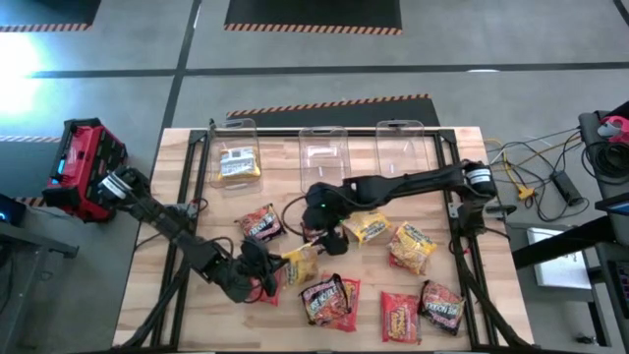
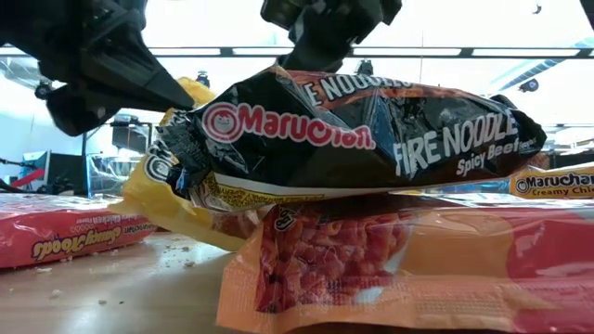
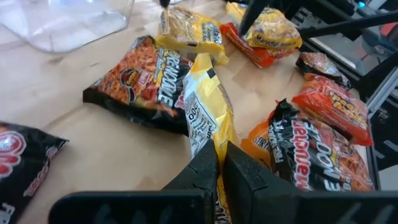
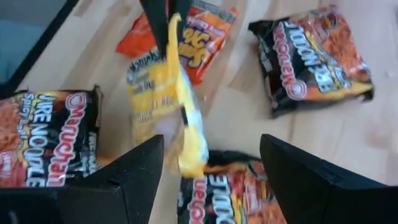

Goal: Sort Maruchan noodles
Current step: Put the yellow noodle pack into the left transparent bin

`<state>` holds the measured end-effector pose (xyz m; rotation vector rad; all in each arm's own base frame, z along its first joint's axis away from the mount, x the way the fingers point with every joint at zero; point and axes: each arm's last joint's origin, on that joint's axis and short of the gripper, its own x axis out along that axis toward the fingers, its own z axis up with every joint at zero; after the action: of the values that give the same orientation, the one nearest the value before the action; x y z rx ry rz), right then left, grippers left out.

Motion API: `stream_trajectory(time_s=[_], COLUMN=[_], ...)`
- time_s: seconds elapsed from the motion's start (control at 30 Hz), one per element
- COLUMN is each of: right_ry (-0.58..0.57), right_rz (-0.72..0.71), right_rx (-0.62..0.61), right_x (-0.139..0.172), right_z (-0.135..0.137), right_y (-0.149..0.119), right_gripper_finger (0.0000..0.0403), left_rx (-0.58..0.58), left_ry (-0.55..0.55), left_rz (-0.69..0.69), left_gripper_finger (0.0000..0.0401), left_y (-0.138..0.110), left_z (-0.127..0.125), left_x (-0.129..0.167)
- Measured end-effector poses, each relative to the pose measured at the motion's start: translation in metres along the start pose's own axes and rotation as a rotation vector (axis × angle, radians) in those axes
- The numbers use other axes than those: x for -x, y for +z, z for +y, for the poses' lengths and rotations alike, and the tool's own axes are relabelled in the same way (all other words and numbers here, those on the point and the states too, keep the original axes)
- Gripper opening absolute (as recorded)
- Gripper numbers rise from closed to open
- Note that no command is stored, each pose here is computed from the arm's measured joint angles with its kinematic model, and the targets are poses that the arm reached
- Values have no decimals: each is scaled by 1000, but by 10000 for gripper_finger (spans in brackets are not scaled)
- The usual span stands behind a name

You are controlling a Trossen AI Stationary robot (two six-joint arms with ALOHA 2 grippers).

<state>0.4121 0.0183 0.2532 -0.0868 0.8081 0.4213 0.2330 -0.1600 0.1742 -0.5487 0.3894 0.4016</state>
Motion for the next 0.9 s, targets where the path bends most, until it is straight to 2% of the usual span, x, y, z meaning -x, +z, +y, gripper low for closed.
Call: stream_trajectory(time_s=[0.2,0.43,0.6,0.9], right_ry=[152,155,151,169], right_rz=[-17,-7,-17,-3], right_rx=[-26,-36,-34,-47], right_x=[-15,-22,-22,-26], right_z=[-9,-17,-18,-13], right_y=[-1,-6,-6,-10], right_gripper_finger=[261,272,270,260], left_rx=[-42,-63,-92,-112], left_ry=[6,2,-25,-4], left_rz=[-21,-37,-69,-99], left_gripper_finger=[0,0,0,0], left_y=[7,11,16,25], left_z=[1,1,-3,1], left_x=[-6,-9,-11,-18])
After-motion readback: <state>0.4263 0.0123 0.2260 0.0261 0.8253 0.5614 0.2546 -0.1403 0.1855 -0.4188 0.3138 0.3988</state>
